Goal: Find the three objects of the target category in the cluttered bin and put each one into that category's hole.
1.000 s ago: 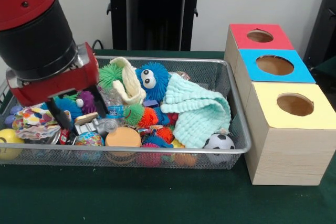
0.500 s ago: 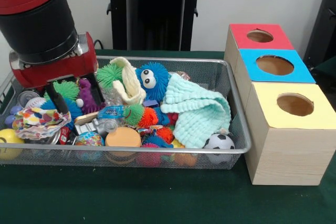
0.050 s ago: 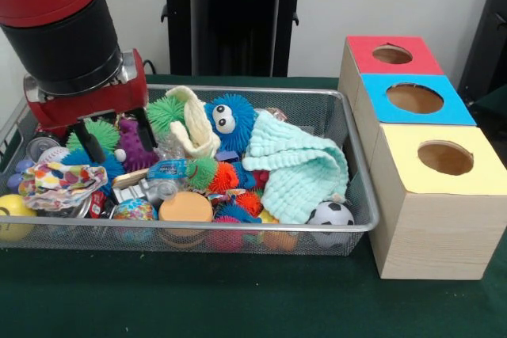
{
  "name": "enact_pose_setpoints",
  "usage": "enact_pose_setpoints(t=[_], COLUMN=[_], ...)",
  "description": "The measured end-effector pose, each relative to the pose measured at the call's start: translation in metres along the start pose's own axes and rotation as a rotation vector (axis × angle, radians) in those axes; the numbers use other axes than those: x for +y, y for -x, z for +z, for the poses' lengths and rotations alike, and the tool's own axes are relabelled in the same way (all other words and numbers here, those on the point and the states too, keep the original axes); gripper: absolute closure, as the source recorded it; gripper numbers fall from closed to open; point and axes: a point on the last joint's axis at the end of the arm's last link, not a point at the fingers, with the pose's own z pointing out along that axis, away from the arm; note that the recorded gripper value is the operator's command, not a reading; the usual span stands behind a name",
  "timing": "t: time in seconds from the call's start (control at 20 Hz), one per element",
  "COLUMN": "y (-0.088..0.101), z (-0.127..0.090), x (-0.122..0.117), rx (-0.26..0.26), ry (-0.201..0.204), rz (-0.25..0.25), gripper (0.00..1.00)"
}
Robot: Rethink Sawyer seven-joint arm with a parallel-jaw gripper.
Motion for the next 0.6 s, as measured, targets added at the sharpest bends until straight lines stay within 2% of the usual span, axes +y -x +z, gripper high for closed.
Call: enact_pose_setpoints(t=[0.2,0.6], y=[-0.013,-0.022], z=[0.008,0.018], x=[0.0,-0.007], rx=[0.007,0.015], ry=[-0.01,-0.025], rz=[-0.003,0.015], gripper=[0.0,0.0])
